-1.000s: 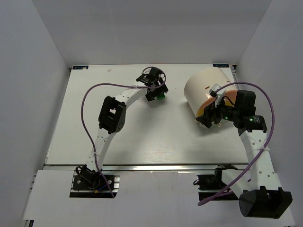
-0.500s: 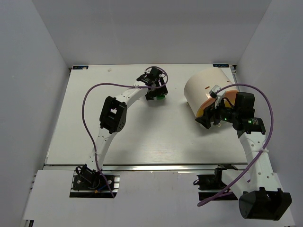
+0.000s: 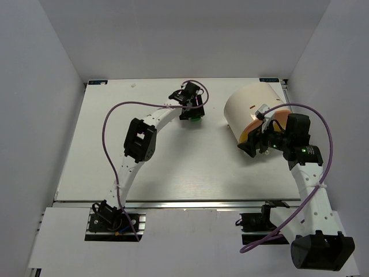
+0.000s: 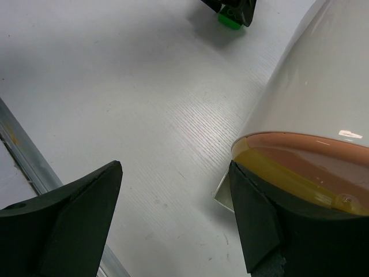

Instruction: Sort the legos into containers by color

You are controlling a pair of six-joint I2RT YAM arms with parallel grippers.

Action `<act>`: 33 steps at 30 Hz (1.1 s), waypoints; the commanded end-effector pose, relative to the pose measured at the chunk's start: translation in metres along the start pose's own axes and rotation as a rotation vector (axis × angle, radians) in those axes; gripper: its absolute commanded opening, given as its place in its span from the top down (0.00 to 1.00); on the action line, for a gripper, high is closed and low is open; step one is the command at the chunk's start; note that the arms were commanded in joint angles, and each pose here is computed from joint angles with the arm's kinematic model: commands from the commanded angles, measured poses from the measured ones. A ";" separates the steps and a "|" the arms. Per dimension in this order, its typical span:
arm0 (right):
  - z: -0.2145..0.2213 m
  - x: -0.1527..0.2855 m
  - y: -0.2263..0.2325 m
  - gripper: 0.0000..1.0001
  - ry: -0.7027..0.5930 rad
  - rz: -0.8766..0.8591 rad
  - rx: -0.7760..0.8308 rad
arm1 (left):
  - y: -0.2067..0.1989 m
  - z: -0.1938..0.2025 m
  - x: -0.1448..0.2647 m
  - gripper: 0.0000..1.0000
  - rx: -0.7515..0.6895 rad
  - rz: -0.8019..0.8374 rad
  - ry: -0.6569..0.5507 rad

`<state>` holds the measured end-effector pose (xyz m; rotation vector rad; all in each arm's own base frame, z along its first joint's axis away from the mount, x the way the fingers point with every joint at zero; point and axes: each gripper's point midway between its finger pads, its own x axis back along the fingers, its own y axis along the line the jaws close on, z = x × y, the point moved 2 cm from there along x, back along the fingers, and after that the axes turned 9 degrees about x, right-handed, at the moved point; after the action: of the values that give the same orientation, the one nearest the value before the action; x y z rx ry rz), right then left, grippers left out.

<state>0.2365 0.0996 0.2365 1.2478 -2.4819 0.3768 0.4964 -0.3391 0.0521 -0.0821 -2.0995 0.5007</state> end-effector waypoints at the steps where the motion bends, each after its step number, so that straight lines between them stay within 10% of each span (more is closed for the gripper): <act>1: -0.008 0.001 0.001 0.20 -0.040 -0.001 0.019 | 0.021 0.026 -0.015 0.18 -0.067 -0.068 0.076; 24: -0.009 -0.001 0.002 0.20 -0.057 -0.013 0.009 | 0.045 0.033 -0.017 0.44 -0.126 -0.187 0.061; 33: -0.011 0.001 0.022 0.20 -0.086 -0.118 0.036 | 0.006 0.014 0.025 0.61 -0.127 0.031 0.003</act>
<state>0.2321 0.1079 0.2397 1.3357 -2.4788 0.3424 0.4889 -0.3294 0.0478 -0.0957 -2.1609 0.3863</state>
